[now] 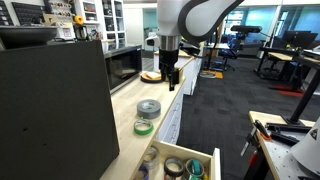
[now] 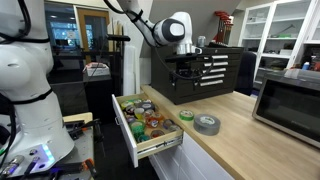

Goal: Put the green masking tape in the drawer

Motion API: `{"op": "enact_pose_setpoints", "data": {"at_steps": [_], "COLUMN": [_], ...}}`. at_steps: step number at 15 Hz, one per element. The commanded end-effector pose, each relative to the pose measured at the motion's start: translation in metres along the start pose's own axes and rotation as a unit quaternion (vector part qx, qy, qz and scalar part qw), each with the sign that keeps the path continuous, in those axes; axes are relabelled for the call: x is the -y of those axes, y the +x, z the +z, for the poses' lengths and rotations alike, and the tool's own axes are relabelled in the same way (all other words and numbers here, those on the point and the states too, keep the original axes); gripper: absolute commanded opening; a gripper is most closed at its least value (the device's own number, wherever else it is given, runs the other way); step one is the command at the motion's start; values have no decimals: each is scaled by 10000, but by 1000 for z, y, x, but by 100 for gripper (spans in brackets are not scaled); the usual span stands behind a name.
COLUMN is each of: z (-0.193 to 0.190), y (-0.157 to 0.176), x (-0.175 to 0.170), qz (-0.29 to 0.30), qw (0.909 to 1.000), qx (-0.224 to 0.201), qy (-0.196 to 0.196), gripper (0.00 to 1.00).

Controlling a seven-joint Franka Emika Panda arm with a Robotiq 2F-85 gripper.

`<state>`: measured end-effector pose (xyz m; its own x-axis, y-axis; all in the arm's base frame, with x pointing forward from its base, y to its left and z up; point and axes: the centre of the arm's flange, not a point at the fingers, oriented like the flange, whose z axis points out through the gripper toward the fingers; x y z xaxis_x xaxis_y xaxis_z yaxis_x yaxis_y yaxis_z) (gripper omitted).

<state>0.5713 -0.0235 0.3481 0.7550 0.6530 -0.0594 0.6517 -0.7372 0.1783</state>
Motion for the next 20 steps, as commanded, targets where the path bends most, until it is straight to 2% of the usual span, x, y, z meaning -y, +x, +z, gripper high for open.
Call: {"op": "enact_pose_setpoints", "data": {"at_steps": [1, 6, 9, 10, 16, 20], "z": [20, 43, 50, 49, 55, 89], "y": [25, 52, 65, 55, 60, 66], "x": [3, 16, 22, 28, 28, 31], "qz": [-548, -1198, -1468, -1299, -1365, -1528], "qw": [9977, 9910, 9874, 9904, 9895, 9874], "qx": [-390, -588, -568, -458, -458, -318], "qy": [-4, 114, 164, 153, 113, 276], "gripper": [100, 100, 100, 100, 100, 100]}}
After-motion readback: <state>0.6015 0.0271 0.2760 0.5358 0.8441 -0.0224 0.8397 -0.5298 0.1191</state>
